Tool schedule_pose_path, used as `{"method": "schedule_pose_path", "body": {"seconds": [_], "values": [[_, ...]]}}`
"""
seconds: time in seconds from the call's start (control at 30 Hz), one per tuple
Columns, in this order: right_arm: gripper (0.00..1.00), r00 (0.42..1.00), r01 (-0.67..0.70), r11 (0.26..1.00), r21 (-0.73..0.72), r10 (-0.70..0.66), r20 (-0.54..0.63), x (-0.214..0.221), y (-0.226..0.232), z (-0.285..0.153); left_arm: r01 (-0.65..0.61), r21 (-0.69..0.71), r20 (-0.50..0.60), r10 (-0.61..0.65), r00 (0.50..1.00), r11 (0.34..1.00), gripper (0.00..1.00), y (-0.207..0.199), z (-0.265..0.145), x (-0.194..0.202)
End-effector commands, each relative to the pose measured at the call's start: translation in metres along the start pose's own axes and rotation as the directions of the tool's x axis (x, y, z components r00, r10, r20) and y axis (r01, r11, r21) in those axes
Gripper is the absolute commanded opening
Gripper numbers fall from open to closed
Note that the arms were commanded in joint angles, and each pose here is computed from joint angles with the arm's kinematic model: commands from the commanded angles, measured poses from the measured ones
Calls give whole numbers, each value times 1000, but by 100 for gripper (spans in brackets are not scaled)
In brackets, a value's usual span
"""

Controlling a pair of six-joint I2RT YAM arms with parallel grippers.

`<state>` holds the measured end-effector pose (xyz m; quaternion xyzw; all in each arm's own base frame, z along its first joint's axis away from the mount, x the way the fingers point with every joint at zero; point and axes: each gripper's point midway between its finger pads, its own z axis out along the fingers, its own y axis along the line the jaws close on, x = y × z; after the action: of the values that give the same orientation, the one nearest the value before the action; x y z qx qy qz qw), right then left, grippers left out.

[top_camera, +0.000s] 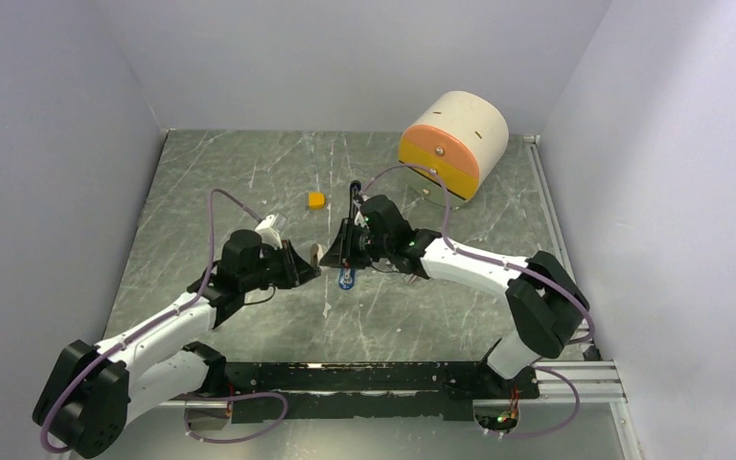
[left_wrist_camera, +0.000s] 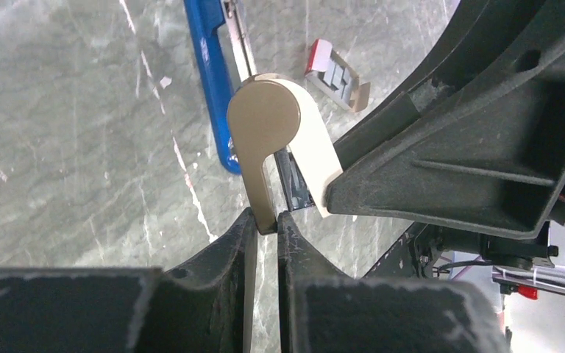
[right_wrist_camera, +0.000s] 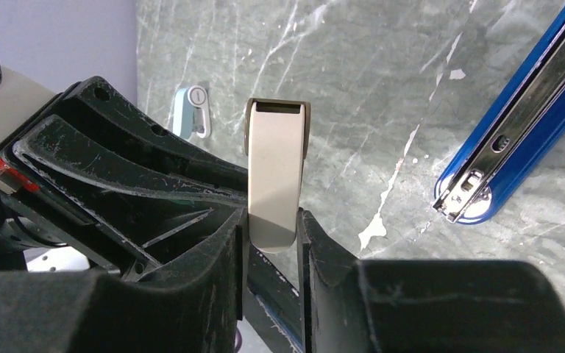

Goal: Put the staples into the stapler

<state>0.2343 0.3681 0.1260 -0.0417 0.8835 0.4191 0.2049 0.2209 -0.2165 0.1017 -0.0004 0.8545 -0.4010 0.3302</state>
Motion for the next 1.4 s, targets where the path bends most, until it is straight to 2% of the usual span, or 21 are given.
{"method": "schedule_pose_path", "body": {"seconds": [0.0,0.33,0.5,0.77,1.0,1.13,1.27,1.37], "values": [[20,992,43,998,47,-48,119,-45,-3,-19,-87,30,-59,89,994,996,5,-4,-3,6],[20,991,87,996,2,-87,97,-51,6,-39,-100,35,-38,101,994,994,5,-9,-9,1],[24,989,135,991,-6,-134,65,-51,6,-34,-109,64,-22,111,994,992,5,-16,-11,-2],[31,973,212,977,24,-213,85,-103,4,-37,-153,171,-19,159,987,973,5,-44,-18,-9],[35,963,271,960,-75,-271,7,-113,19,-20,-208,112,-25,212,977,972,5,-44,-28,-18],[44,961,276,958,-80,-273,46,-119,23,-22,-177,66,-37,180,983,982,5,-41,-26,-23],[63,955,270,962,-31,-264,136,-125,21,-36,-129,14,-16,129,991,992,5,-36,-20,-32],[75,950,256,965,-49,-242,198,-118,22,-43,-75,12,11,75,997,997,5,-37,-15,-37]]}}
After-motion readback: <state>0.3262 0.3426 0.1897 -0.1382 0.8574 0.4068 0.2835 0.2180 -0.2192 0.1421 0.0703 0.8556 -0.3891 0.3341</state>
